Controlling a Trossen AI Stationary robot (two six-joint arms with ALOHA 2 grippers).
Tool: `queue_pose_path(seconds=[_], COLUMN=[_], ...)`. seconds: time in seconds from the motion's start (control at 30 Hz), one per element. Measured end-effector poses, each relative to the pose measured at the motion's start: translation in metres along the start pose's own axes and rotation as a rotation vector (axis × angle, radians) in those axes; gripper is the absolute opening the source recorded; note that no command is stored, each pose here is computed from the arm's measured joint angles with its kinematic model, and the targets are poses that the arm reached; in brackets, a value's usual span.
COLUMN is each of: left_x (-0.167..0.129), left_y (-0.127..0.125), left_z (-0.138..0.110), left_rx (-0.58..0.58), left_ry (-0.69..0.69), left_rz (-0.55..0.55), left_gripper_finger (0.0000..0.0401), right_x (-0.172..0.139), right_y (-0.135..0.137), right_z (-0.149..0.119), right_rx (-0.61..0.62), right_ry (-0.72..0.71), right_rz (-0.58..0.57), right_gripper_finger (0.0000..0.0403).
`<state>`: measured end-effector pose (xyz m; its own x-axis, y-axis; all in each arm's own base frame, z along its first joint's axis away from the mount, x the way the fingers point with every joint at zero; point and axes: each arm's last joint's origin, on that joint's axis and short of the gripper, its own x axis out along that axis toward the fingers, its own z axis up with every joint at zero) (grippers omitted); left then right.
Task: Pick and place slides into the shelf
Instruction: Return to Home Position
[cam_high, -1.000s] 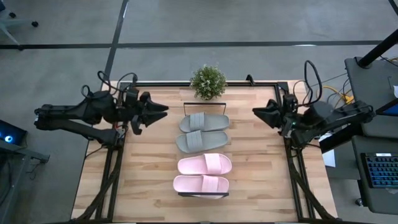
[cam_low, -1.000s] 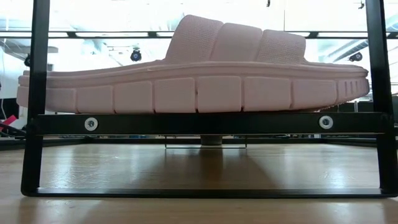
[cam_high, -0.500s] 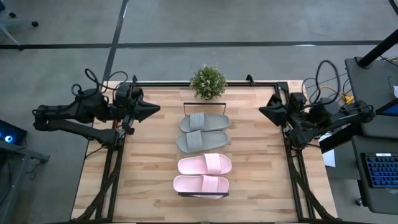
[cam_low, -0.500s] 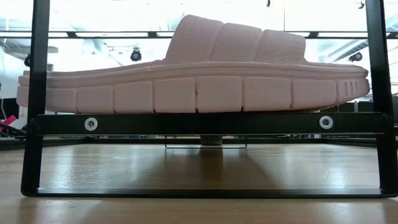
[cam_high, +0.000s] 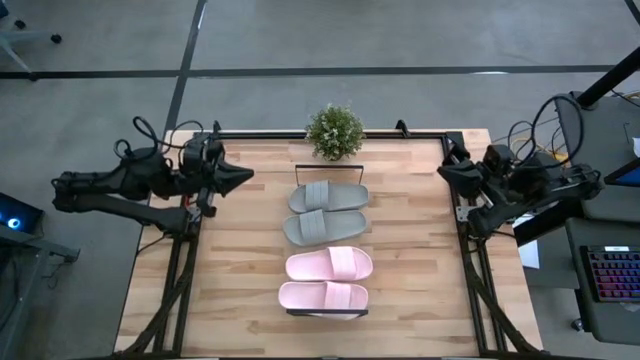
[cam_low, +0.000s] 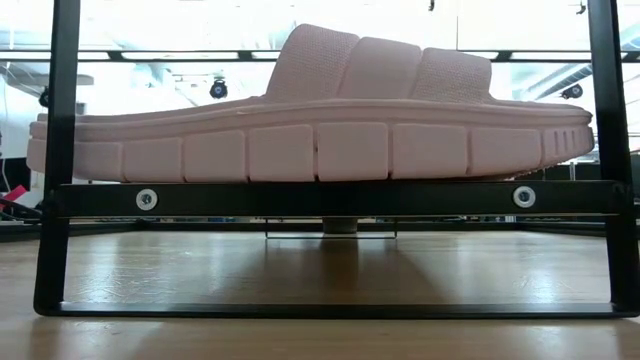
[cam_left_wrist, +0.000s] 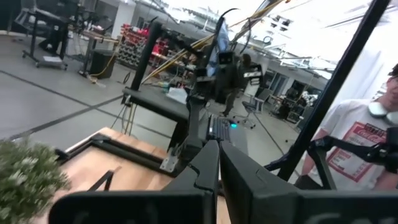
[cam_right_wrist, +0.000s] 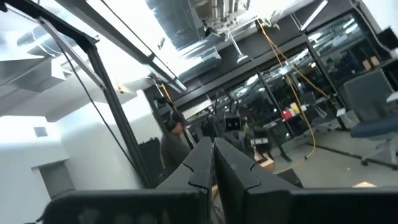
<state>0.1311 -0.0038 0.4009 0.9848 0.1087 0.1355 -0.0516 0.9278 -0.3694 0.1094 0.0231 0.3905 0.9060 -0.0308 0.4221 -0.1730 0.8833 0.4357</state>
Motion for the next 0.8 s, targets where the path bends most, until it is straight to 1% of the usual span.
queue_pose_path(seconds=[0.1, 0.27, 0.43, 0.63, 0.73, 0.8], left_x=[-0.002, -0.005, -0.007, -0.009, -0.01, -0.011], left_y=[0.004, 0.007, 0.012, 0.018, 0.019, 0.02], left_z=[-0.009, -0.016, -0.026, -0.042, -0.048, -0.051], left_rx=[-0.003, 0.002, 0.018, 0.021, 0.02, 0.031], left_ry=[-0.01, -0.108, -0.169, -0.19, -0.217, -0.241], left_rz=[0.011, -0.024, -0.04, -0.048, -0.085, -0.116], left_gripper_finger=[0.0, 0.0, 0.0, 0.0, 0.0, 0.0], right_x=[-0.006, -0.018, -0.033, -0.052, -0.06, -0.064], right_y=[-0.001, -0.004, -0.008, -0.015, -0.018, -0.021], right_z=[0.002, 0.004, 0.005, 0.002, -0.003, -0.007], right_rx=[-0.02, -0.029, -0.053, -0.068, -0.069, -0.065], right_ry=[-0.014, -0.045, -0.097, -0.179, -0.208, -0.223], right_rz=[0.005, 0.016, 0.033, 0.068, 0.114, 0.124], right_gripper_finger=[0.0008, 0.0008, 0.0008, 0.0008, 0.0008, 0.0008])
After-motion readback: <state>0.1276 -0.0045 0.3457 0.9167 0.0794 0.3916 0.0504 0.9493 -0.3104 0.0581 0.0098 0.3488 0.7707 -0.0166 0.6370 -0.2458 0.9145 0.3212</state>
